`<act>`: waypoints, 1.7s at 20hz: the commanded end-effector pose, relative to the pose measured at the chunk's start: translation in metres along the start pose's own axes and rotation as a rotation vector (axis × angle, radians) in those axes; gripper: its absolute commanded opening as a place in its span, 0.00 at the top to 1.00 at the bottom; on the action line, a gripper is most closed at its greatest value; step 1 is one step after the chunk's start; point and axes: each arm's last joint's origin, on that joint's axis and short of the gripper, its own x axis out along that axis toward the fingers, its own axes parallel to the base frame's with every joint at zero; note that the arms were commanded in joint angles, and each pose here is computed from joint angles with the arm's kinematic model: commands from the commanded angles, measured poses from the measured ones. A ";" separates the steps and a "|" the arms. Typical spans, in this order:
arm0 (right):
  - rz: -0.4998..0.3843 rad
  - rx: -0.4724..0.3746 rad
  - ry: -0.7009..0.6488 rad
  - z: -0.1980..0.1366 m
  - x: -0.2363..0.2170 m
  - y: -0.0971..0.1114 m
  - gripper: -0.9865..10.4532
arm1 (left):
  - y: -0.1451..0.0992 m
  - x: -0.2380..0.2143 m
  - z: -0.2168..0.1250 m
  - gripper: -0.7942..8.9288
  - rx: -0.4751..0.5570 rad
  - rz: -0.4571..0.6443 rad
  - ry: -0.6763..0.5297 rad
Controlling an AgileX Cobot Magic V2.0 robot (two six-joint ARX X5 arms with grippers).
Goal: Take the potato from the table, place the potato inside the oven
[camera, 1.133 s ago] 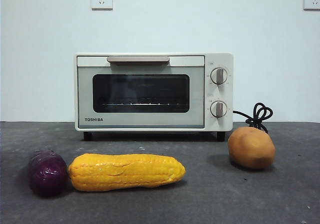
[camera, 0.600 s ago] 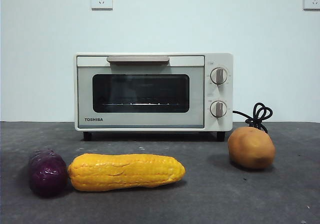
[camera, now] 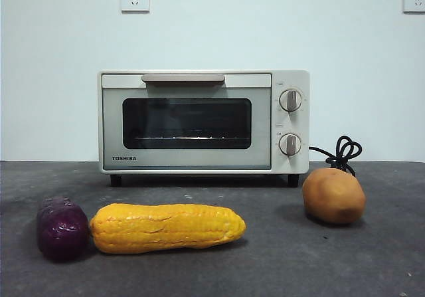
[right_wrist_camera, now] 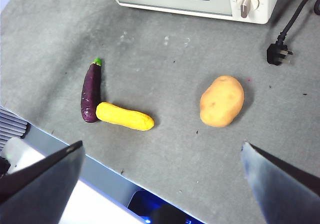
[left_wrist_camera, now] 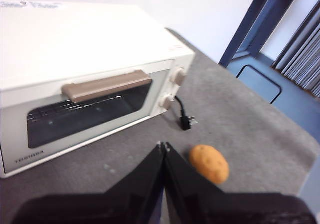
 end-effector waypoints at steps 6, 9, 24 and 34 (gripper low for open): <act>0.001 0.019 0.006 0.002 0.002 -0.001 0.31 | 0.033 0.092 0.041 0.93 0.091 0.065 0.082; 0.001 0.029 0.006 0.002 0.002 -0.001 0.31 | 0.043 0.124 0.045 0.93 0.129 0.093 0.111; 0.002 0.055 0.027 0.000 0.002 -0.001 0.31 | 0.069 0.201 0.008 0.93 0.146 0.150 0.212; 0.002 0.054 0.027 0.000 0.002 -0.001 0.31 | 0.031 0.193 -0.021 0.93 0.015 -0.039 0.529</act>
